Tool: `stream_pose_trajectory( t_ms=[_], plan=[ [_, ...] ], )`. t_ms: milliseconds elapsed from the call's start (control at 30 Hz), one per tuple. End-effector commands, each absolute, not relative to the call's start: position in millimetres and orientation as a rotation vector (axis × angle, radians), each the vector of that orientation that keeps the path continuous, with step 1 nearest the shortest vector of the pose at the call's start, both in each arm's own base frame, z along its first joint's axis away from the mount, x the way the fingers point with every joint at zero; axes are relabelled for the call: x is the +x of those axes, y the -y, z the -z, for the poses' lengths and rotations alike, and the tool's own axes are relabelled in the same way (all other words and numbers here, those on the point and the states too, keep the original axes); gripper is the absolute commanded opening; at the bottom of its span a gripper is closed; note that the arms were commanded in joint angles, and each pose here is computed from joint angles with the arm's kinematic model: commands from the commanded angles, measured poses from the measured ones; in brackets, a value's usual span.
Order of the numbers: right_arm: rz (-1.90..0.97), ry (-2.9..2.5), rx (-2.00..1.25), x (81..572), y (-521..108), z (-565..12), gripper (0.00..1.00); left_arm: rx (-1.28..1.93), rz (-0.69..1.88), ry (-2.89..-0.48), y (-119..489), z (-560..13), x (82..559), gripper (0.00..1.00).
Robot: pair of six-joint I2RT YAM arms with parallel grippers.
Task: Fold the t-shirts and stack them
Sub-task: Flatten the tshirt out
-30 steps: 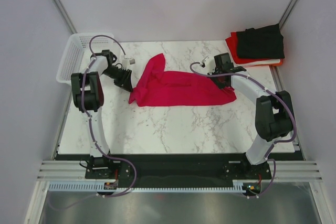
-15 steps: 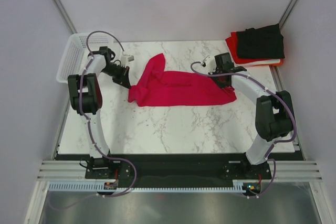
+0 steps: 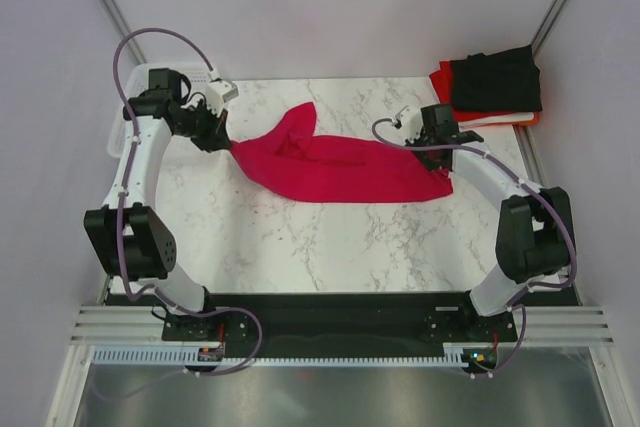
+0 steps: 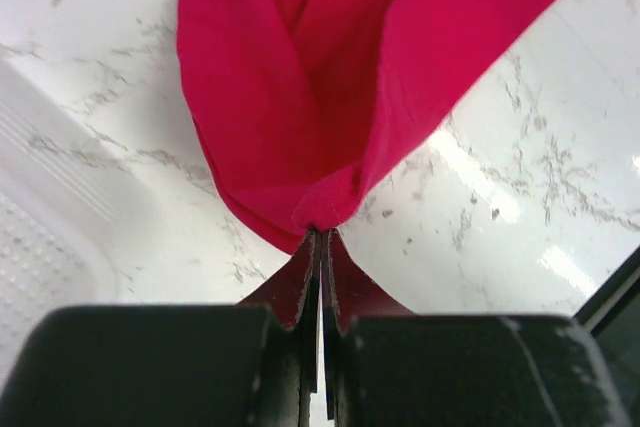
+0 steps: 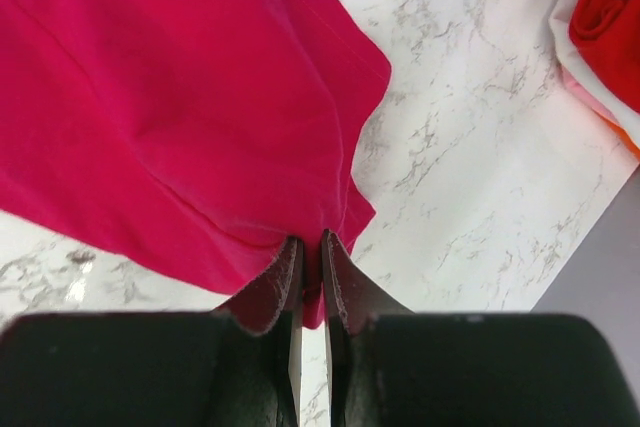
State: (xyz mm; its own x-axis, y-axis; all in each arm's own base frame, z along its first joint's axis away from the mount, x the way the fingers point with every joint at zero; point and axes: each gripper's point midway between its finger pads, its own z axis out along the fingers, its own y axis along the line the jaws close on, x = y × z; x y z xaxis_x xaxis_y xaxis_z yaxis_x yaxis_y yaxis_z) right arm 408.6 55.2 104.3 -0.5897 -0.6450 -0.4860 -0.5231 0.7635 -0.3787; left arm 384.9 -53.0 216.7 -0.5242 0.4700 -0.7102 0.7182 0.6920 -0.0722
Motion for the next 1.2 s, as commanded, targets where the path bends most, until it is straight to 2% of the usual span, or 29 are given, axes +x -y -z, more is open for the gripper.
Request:
stream_pose_trajectory(
  t_ms=[0,67,100,167,267,300,400,600,700,900,1167],
  plan=[
    [0.183,-2.328,-0.960,389,-62,-111,0.03,1.001,0.439,-2.254,46,-198,355,0.02],
    [0.024,-2.397,-1.100,358,-74,-96,0.13,1.048,0.446,-2.304,42,-176,336,0.02],
    [-0.020,-2.413,-1.117,351,-77,-96,0.27,1.064,0.437,-2.303,41,-175,328,0.02],
    [-0.177,-2.456,-1.070,337,-85,-102,0.42,1.105,0.440,-2.332,39,-157,311,0.02],
    [-0.328,-2.418,-0.953,350,-103,-134,0.46,1.104,0.465,-2.328,43,-153,297,0.02],
    [-0.329,-2.373,-0.928,365,-108,-153,0.47,1.097,0.467,-2.320,44,-154,297,0.02],
    [-0.311,-2.390,-0.836,404,-111,-160,0.46,1.061,0.488,-2.341,46,-149,295,0.02],
    [-0.383,-2.496,-0.648,473,-105,-119,0.42,0.985,0.565,-2.361,55,-145,297,0.02],
    [-0.349,-2.555,-0.603,491,-92,-88,0.40,0.968,0.570,-2.382,55,-144,302,0.02],
    [-0.296,-2.631,-0.503,502,-57,-54,0.39,0.966,0.500,-2.449,42,-134,312,0.02],
    [-0.290,-2.648,-0.506,490,-49,-54,0.40,0.993,0.477,-2.515,33,-117,322,0.02]
  ],
)
